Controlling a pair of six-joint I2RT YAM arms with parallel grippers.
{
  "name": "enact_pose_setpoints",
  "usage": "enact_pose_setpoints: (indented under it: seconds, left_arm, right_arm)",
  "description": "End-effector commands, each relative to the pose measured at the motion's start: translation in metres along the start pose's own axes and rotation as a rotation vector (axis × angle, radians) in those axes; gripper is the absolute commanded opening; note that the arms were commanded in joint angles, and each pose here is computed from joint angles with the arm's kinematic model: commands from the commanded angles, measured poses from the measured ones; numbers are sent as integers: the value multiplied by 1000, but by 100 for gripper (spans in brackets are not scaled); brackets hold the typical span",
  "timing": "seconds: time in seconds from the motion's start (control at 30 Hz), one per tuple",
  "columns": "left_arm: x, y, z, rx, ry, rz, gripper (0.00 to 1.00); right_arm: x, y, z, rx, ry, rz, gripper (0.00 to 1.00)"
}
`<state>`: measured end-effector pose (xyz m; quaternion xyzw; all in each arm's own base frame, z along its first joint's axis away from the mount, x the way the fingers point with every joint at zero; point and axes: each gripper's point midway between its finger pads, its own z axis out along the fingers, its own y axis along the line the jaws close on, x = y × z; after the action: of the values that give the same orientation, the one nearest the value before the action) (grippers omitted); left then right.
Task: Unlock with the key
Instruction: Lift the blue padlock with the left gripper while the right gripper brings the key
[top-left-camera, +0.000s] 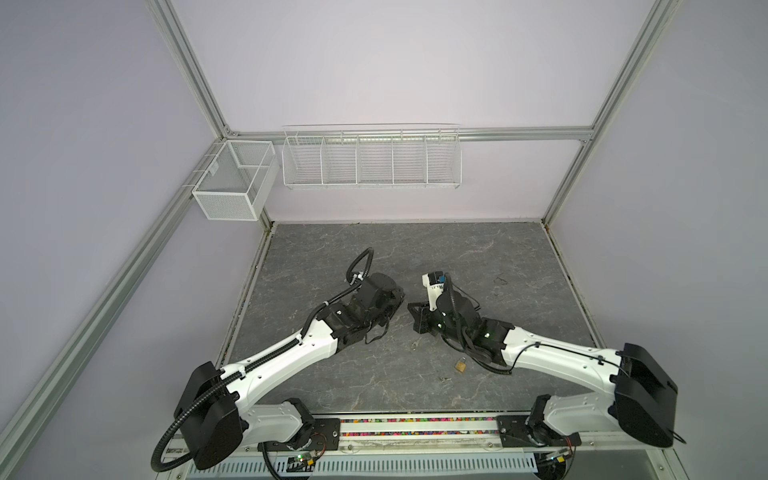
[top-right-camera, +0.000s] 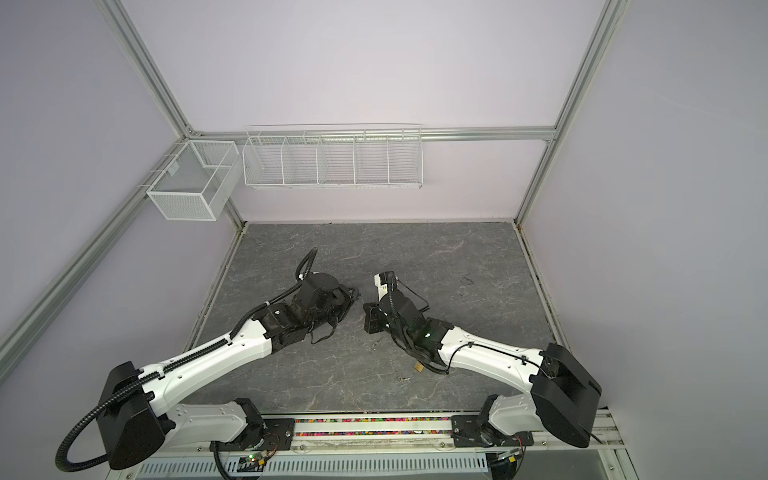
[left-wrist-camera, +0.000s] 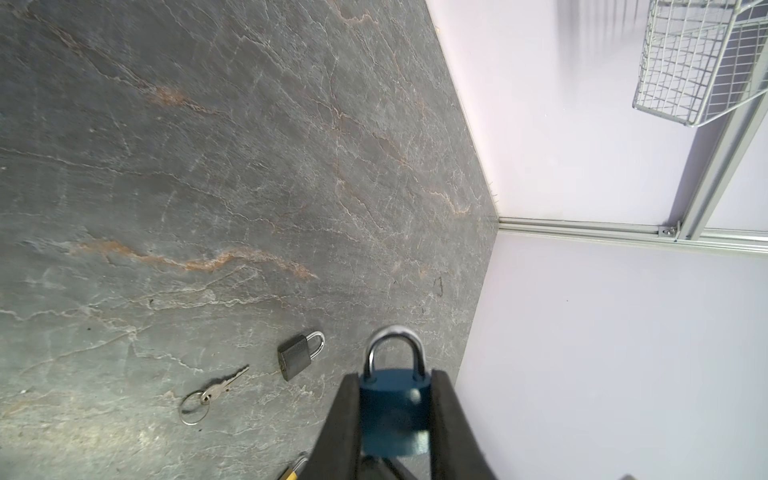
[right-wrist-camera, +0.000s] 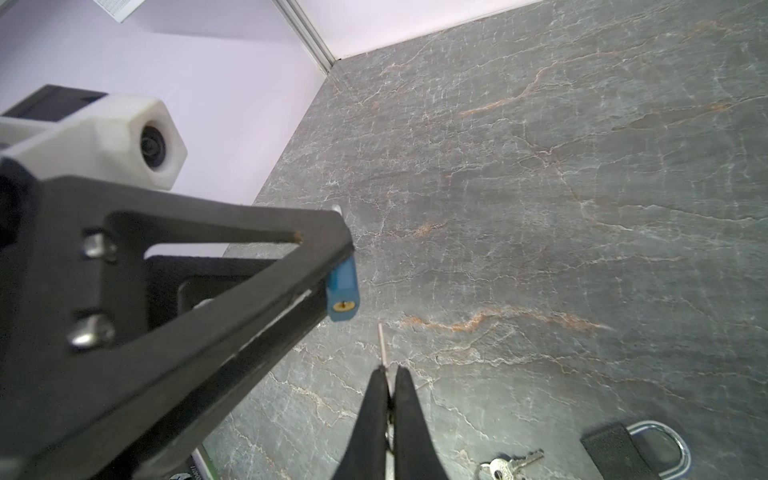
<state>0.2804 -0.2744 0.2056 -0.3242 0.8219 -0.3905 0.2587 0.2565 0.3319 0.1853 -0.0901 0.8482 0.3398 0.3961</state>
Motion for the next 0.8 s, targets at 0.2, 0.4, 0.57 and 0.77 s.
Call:
enact_pose_setpoints:
  seconds: [0.2, 0.4, 0.57, 0.77]
  left_arm:
    - [-2, -2, 0, 9, -21, -24, 0]
    - [-2, -2, 1, 6, -22, -24, 0]
    - [-2, -3, 1, 10, -21, -23, 0]
    - [-1, -2, 2, 7, -15, -23, 0]
  right_arm:
    - [-21, 15, -3, -28, -72, 10, 7]
    - [-22, 16, -3, -28, -71, 5, 7]
    - [-23, 17, -4, -26, -72, 0, 6]
    - [-26, 16, -4, -5, -77, 3, 7]
